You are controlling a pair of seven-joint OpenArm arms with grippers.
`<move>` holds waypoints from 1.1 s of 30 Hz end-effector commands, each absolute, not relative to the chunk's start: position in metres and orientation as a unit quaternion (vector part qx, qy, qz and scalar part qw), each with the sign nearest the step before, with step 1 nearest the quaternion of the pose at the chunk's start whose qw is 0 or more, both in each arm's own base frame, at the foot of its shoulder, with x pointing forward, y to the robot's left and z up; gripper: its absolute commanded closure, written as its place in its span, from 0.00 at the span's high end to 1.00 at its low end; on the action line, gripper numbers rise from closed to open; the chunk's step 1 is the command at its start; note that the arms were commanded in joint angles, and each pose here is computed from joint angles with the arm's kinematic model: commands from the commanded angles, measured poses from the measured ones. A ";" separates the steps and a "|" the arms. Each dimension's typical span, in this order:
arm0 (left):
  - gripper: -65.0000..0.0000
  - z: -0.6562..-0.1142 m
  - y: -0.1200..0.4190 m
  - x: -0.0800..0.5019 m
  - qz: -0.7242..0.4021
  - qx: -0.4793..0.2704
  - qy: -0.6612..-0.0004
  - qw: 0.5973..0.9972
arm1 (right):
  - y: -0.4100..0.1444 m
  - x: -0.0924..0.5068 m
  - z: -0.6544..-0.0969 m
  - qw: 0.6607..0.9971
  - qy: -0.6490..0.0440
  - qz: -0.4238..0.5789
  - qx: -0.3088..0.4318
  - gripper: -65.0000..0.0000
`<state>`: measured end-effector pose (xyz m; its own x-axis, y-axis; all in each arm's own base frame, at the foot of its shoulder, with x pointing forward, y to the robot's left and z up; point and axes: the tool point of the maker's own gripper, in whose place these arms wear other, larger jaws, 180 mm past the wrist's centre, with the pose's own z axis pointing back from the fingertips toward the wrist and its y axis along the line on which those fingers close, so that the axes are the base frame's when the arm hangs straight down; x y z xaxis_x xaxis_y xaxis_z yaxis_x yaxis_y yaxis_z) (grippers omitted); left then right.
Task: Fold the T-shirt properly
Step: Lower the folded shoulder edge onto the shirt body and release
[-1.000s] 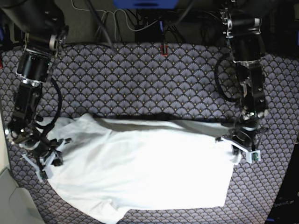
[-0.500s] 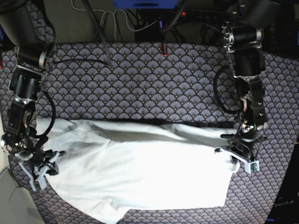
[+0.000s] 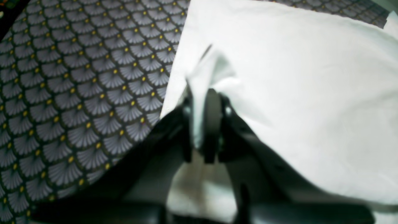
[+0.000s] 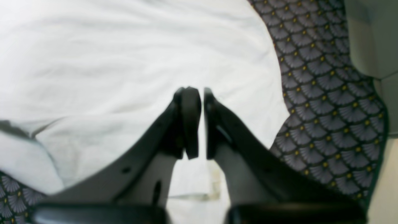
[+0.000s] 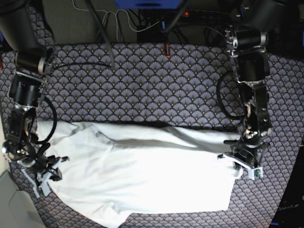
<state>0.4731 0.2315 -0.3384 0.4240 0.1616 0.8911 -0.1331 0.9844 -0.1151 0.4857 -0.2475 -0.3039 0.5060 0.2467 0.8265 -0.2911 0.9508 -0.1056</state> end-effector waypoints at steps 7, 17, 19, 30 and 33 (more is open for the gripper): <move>0.01 -0.328 0.236 0.488 0.094 -0.015 -0.540 0.836 | -0.263 0.493 -0.280 0.854 -0.498 0.151 0.008 0.04; 0.01 -0.315 0.236 0.496 0.094 -0.017 -0.551 0.829 | -0.270 0.470 -0.313 0.871 -0.468 0.149 0.007 0.04; 0.01 -0.314 0.235 0.497 0.095 -0.018 -0.553 0.828 | -0.271 0.464 -0.316 0.872 -0.466 0.152 0.002 0.04; 0.62 -0.315 0.238 0.496 0.098 -0.017 -0.552 0.828 | -0.273 0.441 -0.315 0.867 -0.466 0.176 -0.027 0.04; 0.79 -0.317 0.238 0.493 0.097 -0.017 -0.551 0.829 | -0.277 0.434 -0.319 0.872 -0.454 0.180 -0.035 0.04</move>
<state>0.4811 0.2328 -0.3426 0.4388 0.1872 0.8789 -0.1471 0.9798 -0.1352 0.4188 -0.2712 -0.3472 0.5871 0.3459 0.7319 -0.3022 0.9324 -0.1983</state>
